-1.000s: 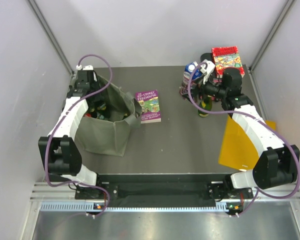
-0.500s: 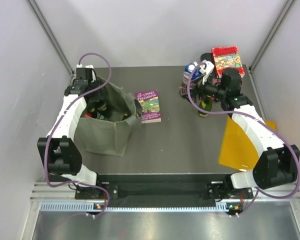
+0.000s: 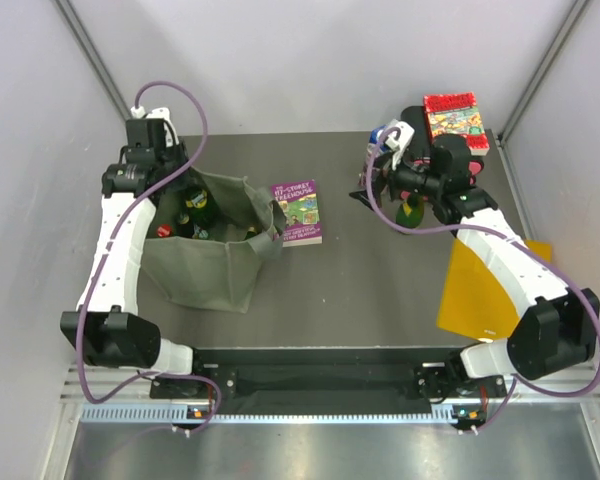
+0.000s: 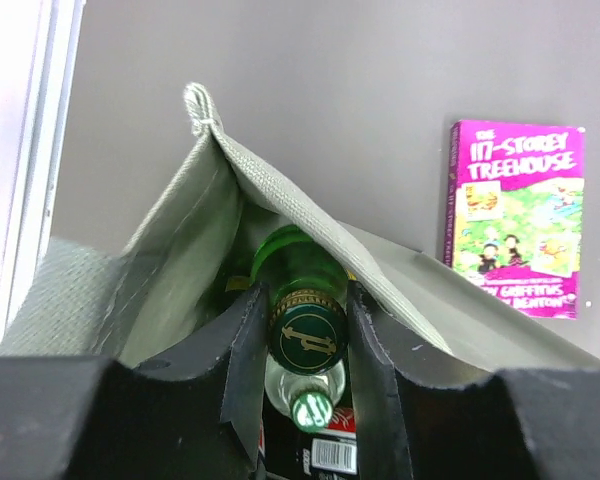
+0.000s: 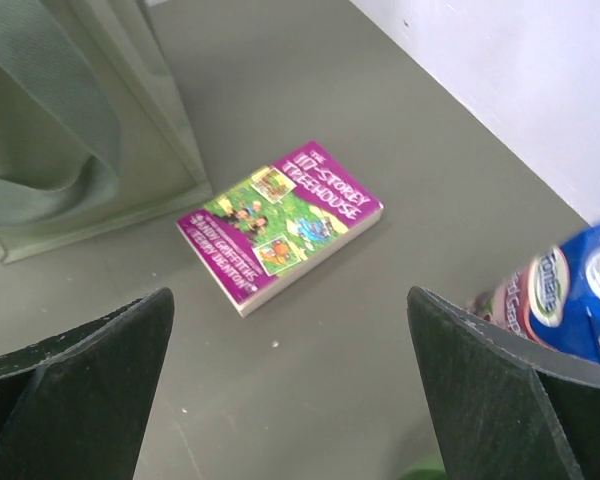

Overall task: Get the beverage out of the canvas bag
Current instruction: Take out the drink from the canvas bag.

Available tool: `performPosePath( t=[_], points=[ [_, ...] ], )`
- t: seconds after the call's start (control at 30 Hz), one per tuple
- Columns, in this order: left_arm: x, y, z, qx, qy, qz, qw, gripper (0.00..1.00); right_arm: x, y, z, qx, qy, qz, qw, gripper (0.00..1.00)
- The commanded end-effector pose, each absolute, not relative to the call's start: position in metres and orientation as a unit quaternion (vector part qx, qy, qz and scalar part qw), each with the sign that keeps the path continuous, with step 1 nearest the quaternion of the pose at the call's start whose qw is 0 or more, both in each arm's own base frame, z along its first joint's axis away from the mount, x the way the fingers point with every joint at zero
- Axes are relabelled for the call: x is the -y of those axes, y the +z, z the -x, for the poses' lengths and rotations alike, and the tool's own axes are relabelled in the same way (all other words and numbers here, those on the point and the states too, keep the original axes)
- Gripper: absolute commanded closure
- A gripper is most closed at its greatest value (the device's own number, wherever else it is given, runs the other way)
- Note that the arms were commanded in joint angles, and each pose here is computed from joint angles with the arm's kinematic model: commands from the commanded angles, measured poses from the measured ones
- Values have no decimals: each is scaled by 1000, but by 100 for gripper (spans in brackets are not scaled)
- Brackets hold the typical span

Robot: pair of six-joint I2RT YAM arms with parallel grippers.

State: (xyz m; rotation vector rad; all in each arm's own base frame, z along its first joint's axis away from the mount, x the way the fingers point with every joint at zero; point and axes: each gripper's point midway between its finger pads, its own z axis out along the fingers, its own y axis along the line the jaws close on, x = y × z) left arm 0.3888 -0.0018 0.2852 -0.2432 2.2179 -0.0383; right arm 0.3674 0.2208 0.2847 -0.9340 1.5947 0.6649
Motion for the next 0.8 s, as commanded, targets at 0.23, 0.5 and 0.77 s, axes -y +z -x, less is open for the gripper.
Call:
performPosePath(
  t=[0.23, 0.5, 0.77],
  points=[
    [9, 377, -371, -844, -52, 98, 524, 100, -299, 355, -322, -572, 368, 473, 560, 0],
    [14, 377, -365, -845, -70, 111, 519, 100, -364, 390, -291, -504, 435, 507, 547, 1],
    [21, 393, -359, -840, -93, 114, 522, 100, -427, 412, -267, -458, 493, 522, 525, 2]
  ],
)
